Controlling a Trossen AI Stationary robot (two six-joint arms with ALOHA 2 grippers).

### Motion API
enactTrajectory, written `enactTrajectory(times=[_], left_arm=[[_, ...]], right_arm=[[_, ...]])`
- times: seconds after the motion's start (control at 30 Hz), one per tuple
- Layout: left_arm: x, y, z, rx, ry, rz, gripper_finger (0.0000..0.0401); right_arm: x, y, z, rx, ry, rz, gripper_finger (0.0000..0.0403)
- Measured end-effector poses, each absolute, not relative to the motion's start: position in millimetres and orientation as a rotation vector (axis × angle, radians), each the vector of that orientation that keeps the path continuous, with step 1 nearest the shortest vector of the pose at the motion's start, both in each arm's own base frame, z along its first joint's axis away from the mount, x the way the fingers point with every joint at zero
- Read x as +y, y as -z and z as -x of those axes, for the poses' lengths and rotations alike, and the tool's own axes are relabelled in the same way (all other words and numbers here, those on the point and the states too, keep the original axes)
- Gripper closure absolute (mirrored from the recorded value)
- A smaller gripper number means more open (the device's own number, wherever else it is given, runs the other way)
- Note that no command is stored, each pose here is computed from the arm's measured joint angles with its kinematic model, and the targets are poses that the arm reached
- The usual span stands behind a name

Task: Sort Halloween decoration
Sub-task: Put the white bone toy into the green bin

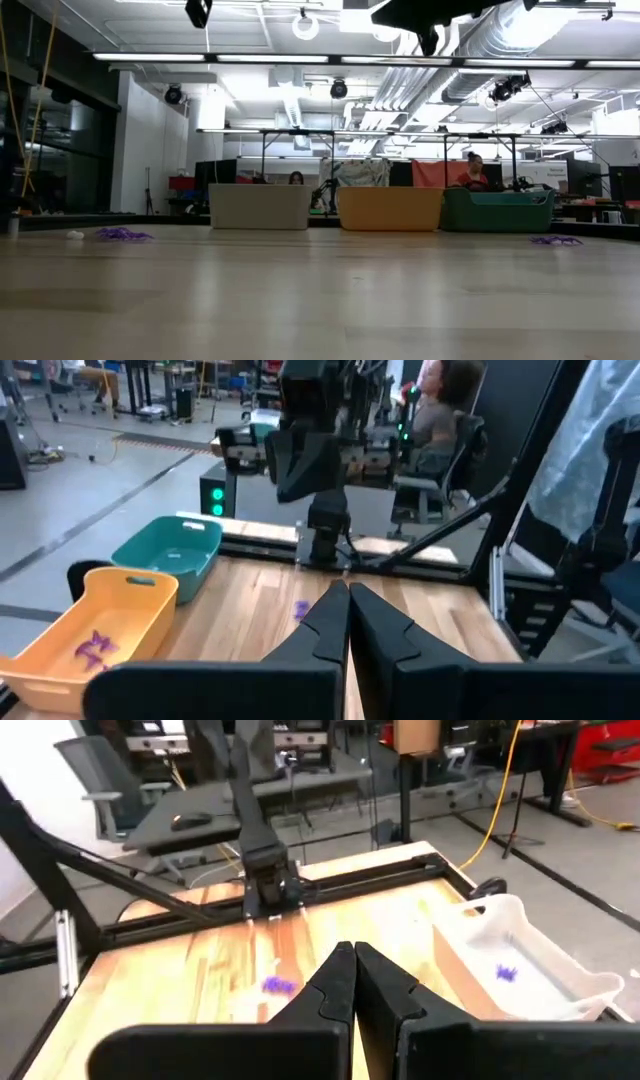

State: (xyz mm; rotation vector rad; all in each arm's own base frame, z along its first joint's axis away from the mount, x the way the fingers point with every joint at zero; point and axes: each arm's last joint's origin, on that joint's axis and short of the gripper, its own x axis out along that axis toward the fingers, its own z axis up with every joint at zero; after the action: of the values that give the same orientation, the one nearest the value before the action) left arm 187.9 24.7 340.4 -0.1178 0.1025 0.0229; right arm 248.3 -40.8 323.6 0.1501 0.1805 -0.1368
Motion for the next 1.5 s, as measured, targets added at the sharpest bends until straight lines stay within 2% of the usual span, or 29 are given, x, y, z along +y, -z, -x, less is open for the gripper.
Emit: enactTrajectory(times=[0.37,0.57,0.77,0.87,0.93,1.17,1.5], left_arm=[[26,-336,-189,0.145,-0.074,0.173,0.0396],[16,-305,-181,0.53,-0.049,0.166,0.0336],[-4,-262,-162,1.089,0.041,0.041,0.0255],[-7,-249,-163,1.246,0.046,-0.061,0.0228],[-9,-241,-169,1.276,0.042,-0.092,0.0217],[-13,-200,-182,1.446,0.064,-0.11,0.0212],[-22,-177,-197,1.553,0.107,-0.161,0.0215]], right_arm=[[-39,-324,-249,0.179,0.129,-0.133,0.0403],[-39,-324,-249,0.18,0.129,-0.133,0.0403],[-40,-324,-249,0.181,0.133,-0.133,0.0403],[-40,-323,-249,0.183,0.149,-0.132,0.0403],[-41,-323,-249,0.183,0.163,-0.129,0.0403],[-41,-322,-248,0.194,0.175,-0.131,0.0403],[-41,-319,-248,0.224,0.175,-0.123,0.0403]])
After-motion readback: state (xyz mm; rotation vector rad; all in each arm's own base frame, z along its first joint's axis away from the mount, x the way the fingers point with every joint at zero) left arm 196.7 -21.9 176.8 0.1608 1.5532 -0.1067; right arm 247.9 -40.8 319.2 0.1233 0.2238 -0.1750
